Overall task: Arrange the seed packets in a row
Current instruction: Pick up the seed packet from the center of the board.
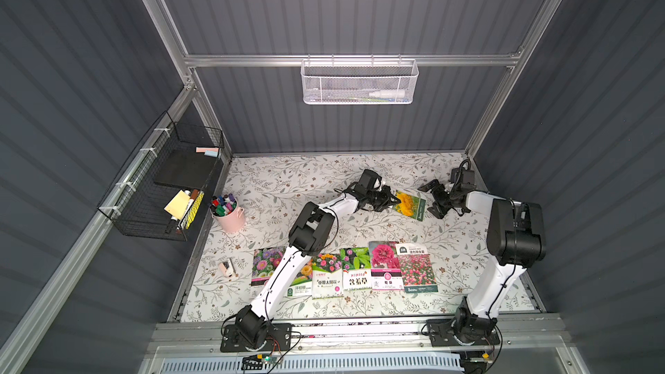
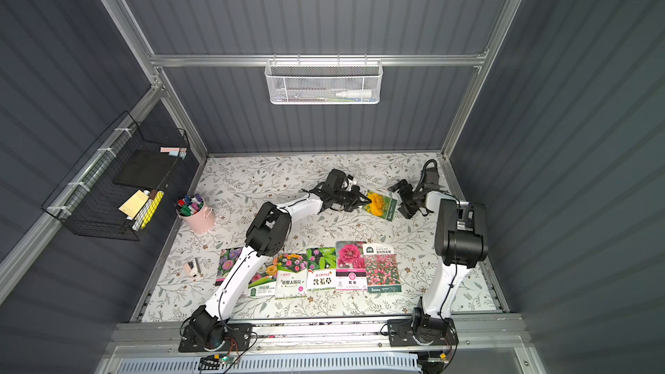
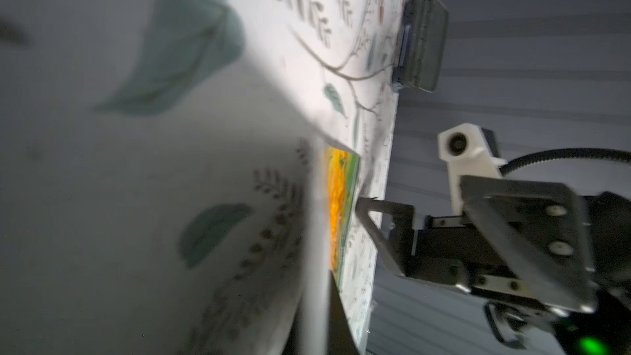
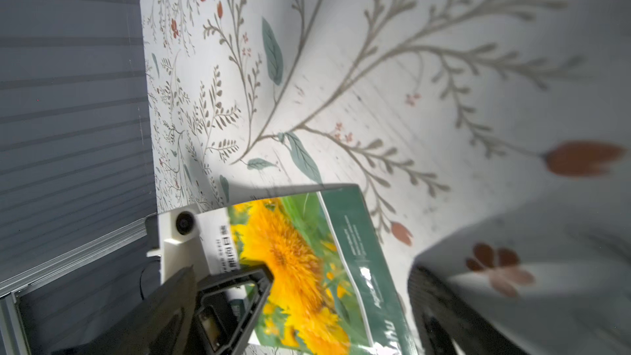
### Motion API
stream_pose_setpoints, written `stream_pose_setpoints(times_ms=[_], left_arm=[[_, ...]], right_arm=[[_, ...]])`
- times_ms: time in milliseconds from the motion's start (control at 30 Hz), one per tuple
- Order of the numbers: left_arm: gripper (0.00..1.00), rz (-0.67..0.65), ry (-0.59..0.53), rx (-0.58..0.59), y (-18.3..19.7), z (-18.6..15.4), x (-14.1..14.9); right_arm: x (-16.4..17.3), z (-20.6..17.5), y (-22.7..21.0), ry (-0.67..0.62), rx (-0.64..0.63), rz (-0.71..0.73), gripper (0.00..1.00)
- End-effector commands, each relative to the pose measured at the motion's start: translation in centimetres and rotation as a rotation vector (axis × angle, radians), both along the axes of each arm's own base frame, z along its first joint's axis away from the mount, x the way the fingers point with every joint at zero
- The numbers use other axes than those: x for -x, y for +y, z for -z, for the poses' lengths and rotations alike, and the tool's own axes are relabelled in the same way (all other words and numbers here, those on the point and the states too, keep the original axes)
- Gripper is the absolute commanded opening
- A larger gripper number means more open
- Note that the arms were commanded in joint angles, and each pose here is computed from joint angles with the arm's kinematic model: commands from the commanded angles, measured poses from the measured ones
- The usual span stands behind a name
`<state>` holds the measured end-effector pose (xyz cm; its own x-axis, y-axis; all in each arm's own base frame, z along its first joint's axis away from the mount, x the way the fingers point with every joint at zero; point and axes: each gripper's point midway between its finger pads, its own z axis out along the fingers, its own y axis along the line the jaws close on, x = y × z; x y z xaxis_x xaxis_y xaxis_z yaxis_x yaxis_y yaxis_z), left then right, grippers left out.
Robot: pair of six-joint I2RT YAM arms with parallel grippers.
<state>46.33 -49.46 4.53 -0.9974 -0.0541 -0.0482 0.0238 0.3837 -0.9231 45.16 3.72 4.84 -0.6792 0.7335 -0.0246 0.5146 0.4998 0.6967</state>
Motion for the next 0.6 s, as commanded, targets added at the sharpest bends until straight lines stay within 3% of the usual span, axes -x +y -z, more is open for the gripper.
stream_pose_setpoints(times_ms=[0,300,467,567], left_arm=[[0.0,0.079,-0.053,0.046,0.3,-5.2,0.7],[0.0,0.314,-0.044,0.266,0.2,-14.1,5.2],[0.0,0.368,-0.021,0.327,1.0,-16.6,7.3],[0.0,0.374,-0.023,0.326,1.5,-17.1,8.3]], right_arm=[[2.8,-0.8,0.1,0.034,-0.011,-0.031,0.99],[8.2,-6.7,1.0,-0.088,-0.079,-0.095,0.99],[9.6,-8.9,1.8,-0.143,-0.187,-0.089,0.99],[9.9,-10.3,2.5,-0.19,-0.243,-0.096,0.92]])
